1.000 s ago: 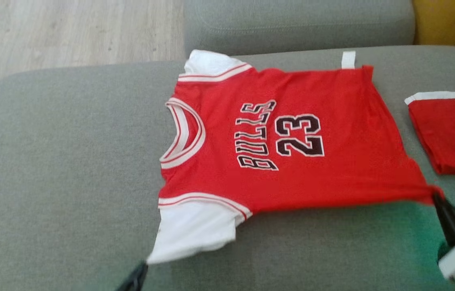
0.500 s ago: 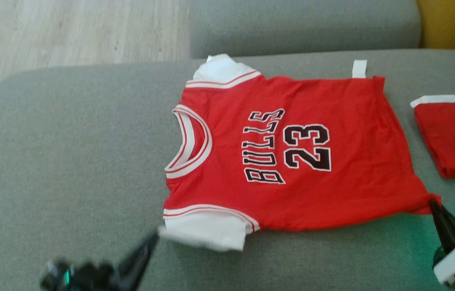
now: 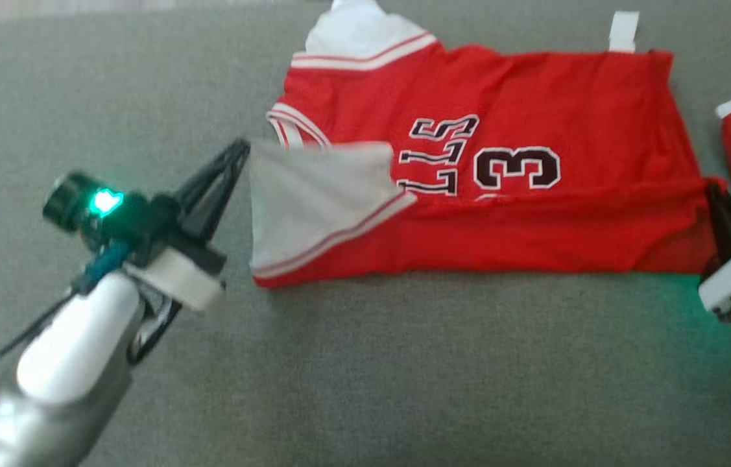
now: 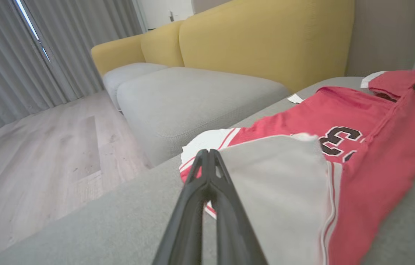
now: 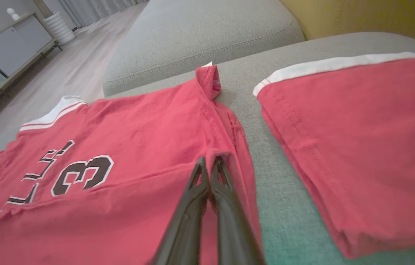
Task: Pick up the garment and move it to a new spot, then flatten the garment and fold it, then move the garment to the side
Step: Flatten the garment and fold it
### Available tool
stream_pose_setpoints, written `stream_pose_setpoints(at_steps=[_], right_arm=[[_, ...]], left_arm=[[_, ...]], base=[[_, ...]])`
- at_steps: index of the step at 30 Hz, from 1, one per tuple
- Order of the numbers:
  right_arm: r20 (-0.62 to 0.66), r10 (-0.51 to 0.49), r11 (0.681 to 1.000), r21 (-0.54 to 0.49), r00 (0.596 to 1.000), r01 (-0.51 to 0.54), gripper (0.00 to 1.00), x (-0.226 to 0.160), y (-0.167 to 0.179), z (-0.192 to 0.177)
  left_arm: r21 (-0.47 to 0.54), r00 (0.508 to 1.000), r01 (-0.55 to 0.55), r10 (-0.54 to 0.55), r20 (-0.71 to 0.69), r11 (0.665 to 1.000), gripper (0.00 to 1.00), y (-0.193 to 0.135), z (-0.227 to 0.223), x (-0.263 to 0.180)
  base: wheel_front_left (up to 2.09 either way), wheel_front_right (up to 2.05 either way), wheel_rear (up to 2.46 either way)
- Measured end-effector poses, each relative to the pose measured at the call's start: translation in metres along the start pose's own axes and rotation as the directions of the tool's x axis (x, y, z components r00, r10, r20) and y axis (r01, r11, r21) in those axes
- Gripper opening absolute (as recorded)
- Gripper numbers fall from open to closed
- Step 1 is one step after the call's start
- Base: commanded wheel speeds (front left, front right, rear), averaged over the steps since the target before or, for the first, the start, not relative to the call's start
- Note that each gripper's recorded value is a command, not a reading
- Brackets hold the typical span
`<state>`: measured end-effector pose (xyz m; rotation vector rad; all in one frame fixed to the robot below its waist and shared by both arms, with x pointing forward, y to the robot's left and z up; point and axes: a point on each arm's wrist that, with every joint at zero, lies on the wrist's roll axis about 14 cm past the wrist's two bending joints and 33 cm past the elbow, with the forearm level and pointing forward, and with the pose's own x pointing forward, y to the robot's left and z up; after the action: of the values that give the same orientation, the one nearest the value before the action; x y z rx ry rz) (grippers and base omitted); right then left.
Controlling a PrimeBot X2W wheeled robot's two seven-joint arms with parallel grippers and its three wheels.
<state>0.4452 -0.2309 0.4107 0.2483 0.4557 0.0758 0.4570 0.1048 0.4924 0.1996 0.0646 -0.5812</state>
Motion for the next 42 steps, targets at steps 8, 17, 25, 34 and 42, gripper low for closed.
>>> stream_pose_setpoints(at_steps=[8, 17, 25, 34, 42], right_arm=[[-0.056, -0.021, 1.0, 0.004, 0.998, 0.021, 1.0, 0.021, -0.002, -0.019], [0.033, -0.04, 0.998, 0.039, 0.999, 0.039, 1.0, -0.001, -0.004, -0.013], [0.03, -0.064, 0.995, 0.08, 0.998, 0.061, 1.0, -0.014, -0.009, -0.025], [0.037, -0.067, 0.994, 0.093, 0.997, 0.063, 1.0, -0.015, -0.009, -0.025], [0.015, -0.07, 0.993, 0.099, 0.997, 0.069, 1.0, -0.017, -0.008, -0.027]], left_arm=[[-0.007, 1.0, -0.027, 0.027, -0.017, 1.0, 1.0, 0.013, -0.022, 0.026], [-0.366, 0.985, -0.139, 0.09, -0.148, 0.92, 1.0, -0.047, -0.08, -0.023], [-0.445, 0.96, -0.222, 0.116, -0.253, 0.867, 1.0, -0.055, -0.113, -0.036], [-0.459, 0.95, -0.22, 0.082, -0.302, 0.861, 1.0, -0.054, -0.127, -0.022], [-0.467, 0.948, -0.145, -0.012, -0.317, 0.872, 0.0, -0.076, -0.122, -0.017]], base=[[0.0, 0.0, 0.0], [0.0, 0.0, 0.0], [0.0, 0.0, 0.0], [0.0, 0.0, 0.0], [0.0, 0.0, 0.0]])
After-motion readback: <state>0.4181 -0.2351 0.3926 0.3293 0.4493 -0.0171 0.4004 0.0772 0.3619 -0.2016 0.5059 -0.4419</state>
